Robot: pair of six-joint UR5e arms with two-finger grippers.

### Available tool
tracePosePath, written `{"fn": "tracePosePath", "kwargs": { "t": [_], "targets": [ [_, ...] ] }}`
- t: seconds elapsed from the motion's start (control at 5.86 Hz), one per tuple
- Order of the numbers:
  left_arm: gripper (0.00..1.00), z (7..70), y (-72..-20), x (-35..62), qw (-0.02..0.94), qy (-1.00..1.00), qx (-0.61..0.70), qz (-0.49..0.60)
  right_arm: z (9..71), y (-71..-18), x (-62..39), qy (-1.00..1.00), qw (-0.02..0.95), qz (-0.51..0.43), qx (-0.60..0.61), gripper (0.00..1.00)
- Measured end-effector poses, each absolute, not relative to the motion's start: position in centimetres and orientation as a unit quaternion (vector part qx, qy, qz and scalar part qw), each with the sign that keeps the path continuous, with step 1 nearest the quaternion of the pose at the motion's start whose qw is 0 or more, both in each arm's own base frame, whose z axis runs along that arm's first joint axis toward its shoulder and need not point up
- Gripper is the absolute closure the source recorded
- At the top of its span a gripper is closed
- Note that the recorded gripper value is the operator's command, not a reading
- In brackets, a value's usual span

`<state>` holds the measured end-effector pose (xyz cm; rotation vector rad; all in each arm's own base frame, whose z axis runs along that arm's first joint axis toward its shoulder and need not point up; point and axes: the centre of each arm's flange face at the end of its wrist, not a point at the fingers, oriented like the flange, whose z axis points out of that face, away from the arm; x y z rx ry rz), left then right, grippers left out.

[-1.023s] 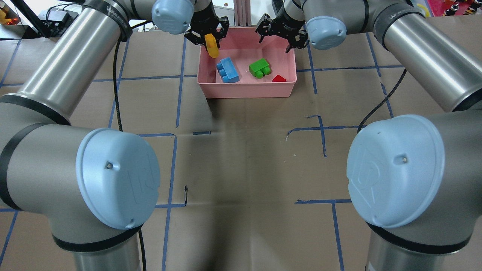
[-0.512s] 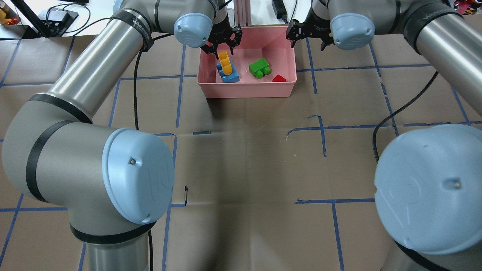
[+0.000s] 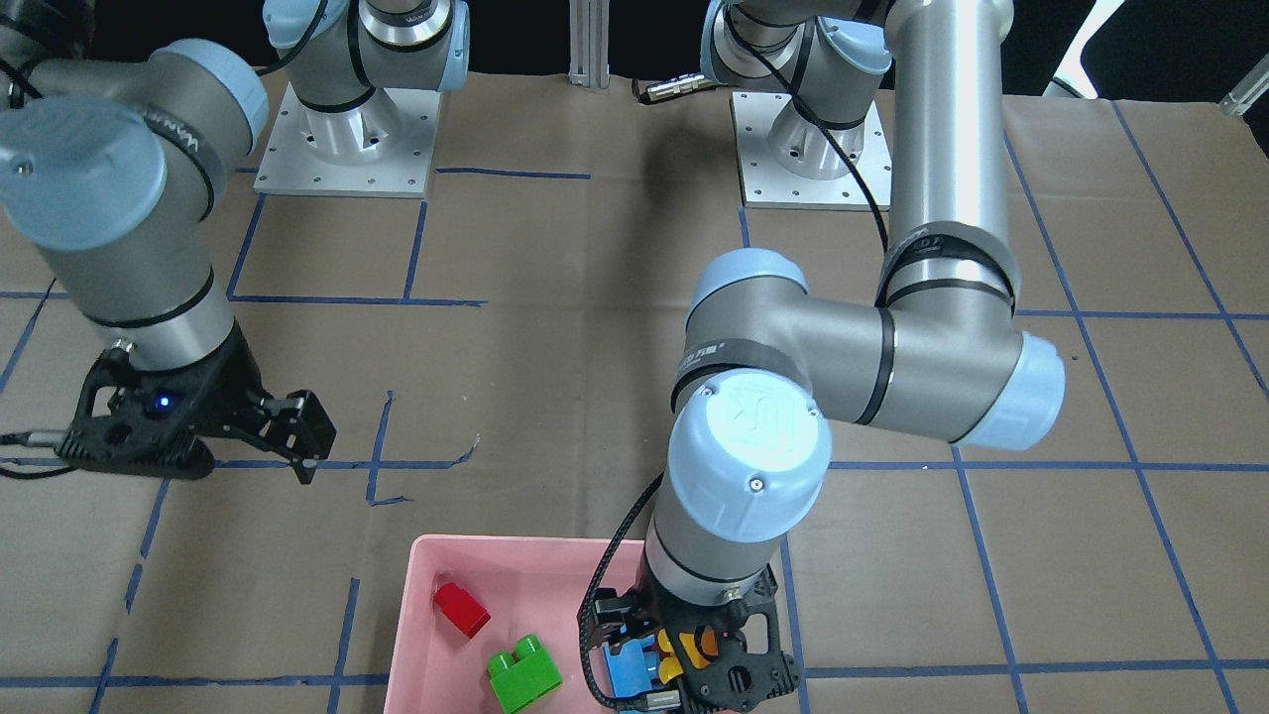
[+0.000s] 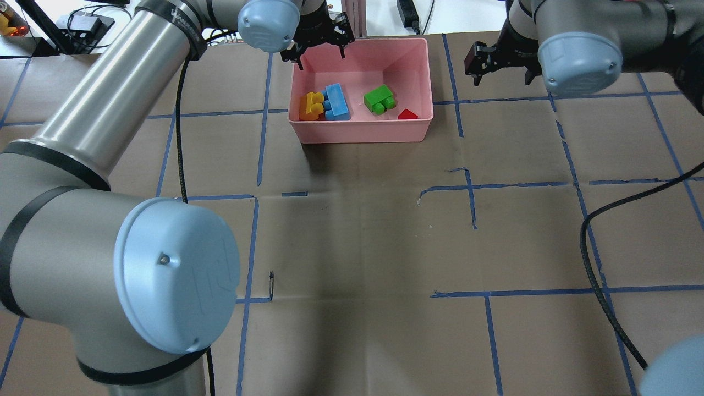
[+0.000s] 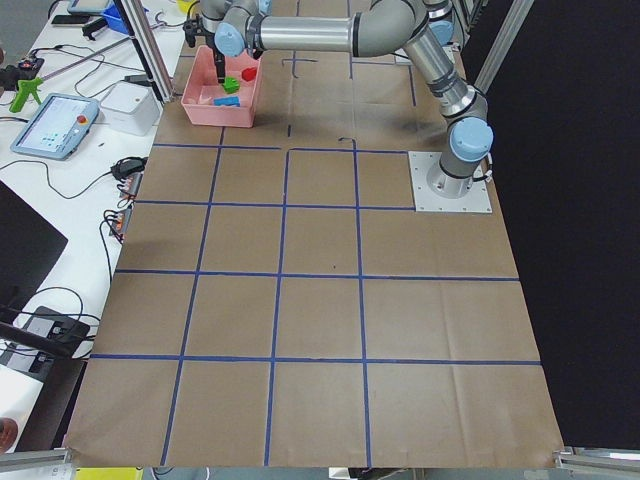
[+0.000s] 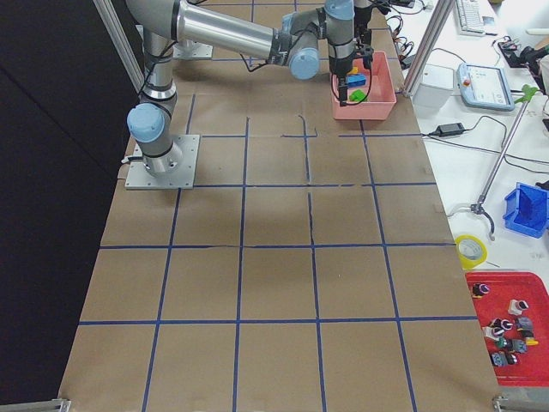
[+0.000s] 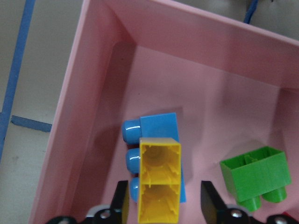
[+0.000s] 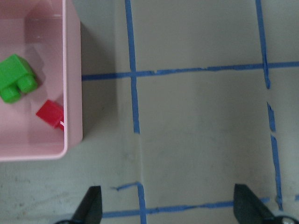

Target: Put all blocks into box

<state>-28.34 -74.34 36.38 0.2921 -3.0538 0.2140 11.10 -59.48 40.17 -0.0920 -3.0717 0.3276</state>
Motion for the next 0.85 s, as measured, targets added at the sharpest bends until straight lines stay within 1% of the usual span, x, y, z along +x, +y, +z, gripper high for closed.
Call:
{"fn": "tracePosePath", "kwargs": {
  "t": [0.34, 0.51, 0.68, 0.85],
  "targets": [
    [0.01, 42.4, -71.1, -21.8, 0.012, -0.998, 0.049, 0.039, 47.6, -50.1, 12.9, -0.994, 0.026, 0.108, -0.017, 0.00],
    [0.01, 44.0, -68.7, -18.0, -0.013, -0.999, 0.014, 0.027, 51.7, -46.8, 14.8, -0.995, 0.024, 0.092, -0.002, 0.00],
    [0.01, 45.0, -65.5, -15.5, -0.034, -0.999, -0.010, 0.016, 54.4, -44.6, 16.6, -0.998, 0.023, 0.066, 0.008, 0.00],
    [0.01, 45.9, -61.5, -14.3, -0.039, -0.999, -0.018, 0.010, 55.2, -43.3, 17.7, -0.999, 0.022, 0.048, 0.012, 0.00]
  ]
}}
